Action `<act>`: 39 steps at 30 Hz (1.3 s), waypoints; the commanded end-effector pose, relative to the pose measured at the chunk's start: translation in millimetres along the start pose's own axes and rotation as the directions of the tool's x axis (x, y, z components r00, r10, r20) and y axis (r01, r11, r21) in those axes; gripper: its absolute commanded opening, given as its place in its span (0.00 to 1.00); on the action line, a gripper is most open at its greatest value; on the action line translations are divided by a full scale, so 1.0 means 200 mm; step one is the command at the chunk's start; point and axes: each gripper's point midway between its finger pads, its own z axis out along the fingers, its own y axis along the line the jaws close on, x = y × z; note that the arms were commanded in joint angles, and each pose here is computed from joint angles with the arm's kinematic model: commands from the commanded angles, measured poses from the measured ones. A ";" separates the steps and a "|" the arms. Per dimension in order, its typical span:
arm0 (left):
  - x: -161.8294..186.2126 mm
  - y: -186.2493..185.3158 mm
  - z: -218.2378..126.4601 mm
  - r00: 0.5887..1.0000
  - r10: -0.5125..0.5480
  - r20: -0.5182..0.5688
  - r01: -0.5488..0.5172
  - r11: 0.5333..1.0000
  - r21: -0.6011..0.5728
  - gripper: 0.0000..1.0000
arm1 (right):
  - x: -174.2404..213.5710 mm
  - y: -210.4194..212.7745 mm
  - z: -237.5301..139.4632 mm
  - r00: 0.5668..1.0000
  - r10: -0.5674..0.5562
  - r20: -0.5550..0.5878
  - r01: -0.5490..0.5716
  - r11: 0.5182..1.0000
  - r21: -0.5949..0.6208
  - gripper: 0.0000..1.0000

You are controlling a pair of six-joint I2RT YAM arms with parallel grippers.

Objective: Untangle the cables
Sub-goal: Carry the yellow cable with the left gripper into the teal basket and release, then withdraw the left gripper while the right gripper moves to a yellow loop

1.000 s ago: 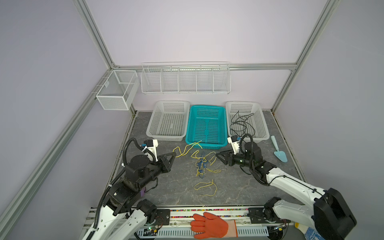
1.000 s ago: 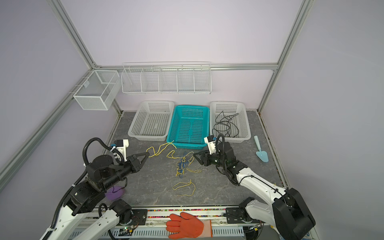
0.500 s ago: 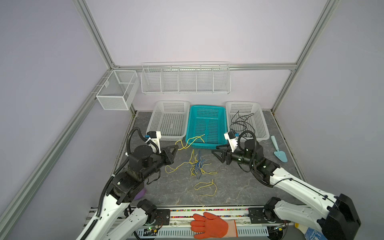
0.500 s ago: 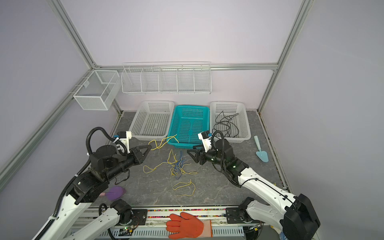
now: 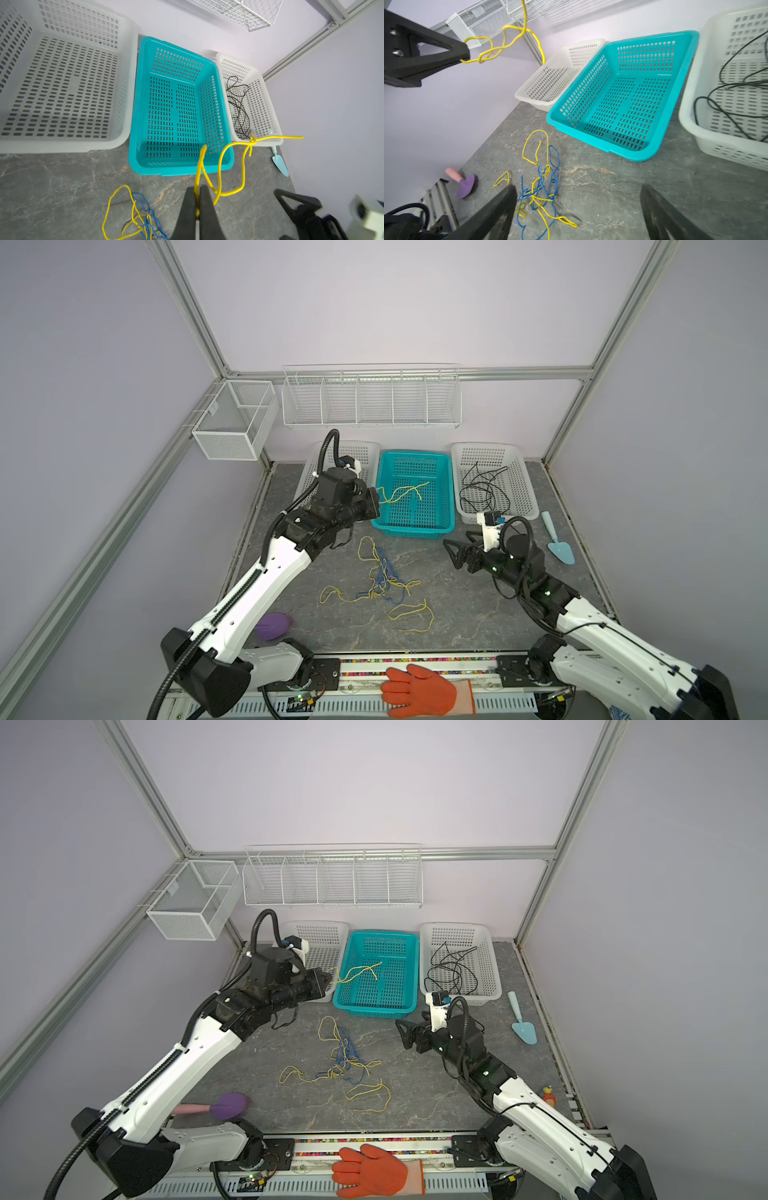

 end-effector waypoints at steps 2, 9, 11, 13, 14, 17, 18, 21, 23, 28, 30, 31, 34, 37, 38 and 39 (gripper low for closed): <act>-0.05 0.05 0.15 0.999 0.041 -0.033 -0.043 0.997 -0.068 0.00 | -0.01 -0.11 -0.03 0.998 0.040 0.043 -0.044 0.995 0.090 0.89; -0.01 0.10 0.45 0.989 0.055 -0.134 -0.070 0.991 -0.113 0.00 | -0.01 -0.10 -0.02 0.998 0.048 0.034 -0.051 0.996 0.077 0.89; 0.02 0.11 0.53 0.985 0.053 -0.163 -0.072 0.990 -0.118 0.00 | -0.01 -0.10 -0.02 0.998 0.047 0.032 -0.050 0.996 0.078 0.89; 0.04 0.12 0.59 0.980 0.051 -0.192 -0.077 0.989 -0.129 0.00 | -0.01 -0.10 -0.01 0.999 0.044 0.030 -0.047 0.996 0.074 0.89; 0.06 0.13 0.61 0.977 0.051 -0.207 -0.080 0.988 -0.134 0.00 | -0.01 -0.09 -0.01 0.999 0.043 0.029 -0.045 0.997 0.070 0.89; 0.10 0.15 0.68 0.964 0.048 -0.260 -0.090 0.984 -0.154 0.01 | 0.00 -0.09 -0.01 0.999 0.041 0.026 -0.043 0.997 0.069 0.89; 0.10 0.16 0.70 0.960 0.049 -0.275 -0.096 0.983 -0.158 0.02 | 0.00 -0.09 -0.01 0.999 0.041 0.025 -0.043 0.997 0.070 0.89; 0.13 0.15 0.74 0.950 0.052 -0.308 -0.103 0.983 -0.153 0.03 | 0.00 -0.09 0.00 0.999 0.040 0.022 -0.042 0.997 0.069 0.89; 0.13 0.15 0.75 0.948 0.051 -0.314 -0.103 0.983 -0.149 0.04 | 0.01 -0.09 0.00 0.999 0.040 0.018 -0.041 0.997 0.066 0.89; 0.12 0.14 0.75 0.947 0.061 -0.316 -0.110 0.984 -0.141 0.17 | 0.01 -0.09 0.00 0.999 0.036 0.016 -0.037 0.997 0.068 0.89; 0.10 0.13 0.74 0.946 0.067 -0.316 -0.116 0.984 -0.137 0.24 | 0.01 -0.10 0.00 0.999 0.036 0.015 -0.037 0.997 0.071 0.89; 0.10 0.12 0.74 0.946 0.074 -0.316 -0.121 0.984 -0.133 0.27 | 0.02 -0.10 0.01 0.999 0.035 0.012 -0.036 0.997 0.075 0.89; 0.05 0.09 0.70 0.945 0.098 -0.311 -0.143 0.982 -0.125 0.38 | 0.04 -0.12 0.02 0.999 0.038 -0.003 -0.037 0.995 0.097 0.89; -0.05 0.05 0.60 0.950 0.139 -0.280 -0.181 0.975 -0.129 0.51 | 0.06 -0.15 0.02 0.996 0.064 -0.062 -0.054 0.988 0.147 0.89; -0.08 0.04 0.56 0.952 0.152 -0.265 -0.191 0.973 -0.128 0.56 | 0.09 -0.16 0.01 0.992 0.078 -0.095 -0.063 0.985 0.160 0.89; -0.10 0.03 0.52 0.953 0.164 -0.255 -0.200 0.972 -0.126 0.59 | 0.11 -0.15 0.01 0.988 0.091 -0.122 -0.071 0.984 0.161 0.89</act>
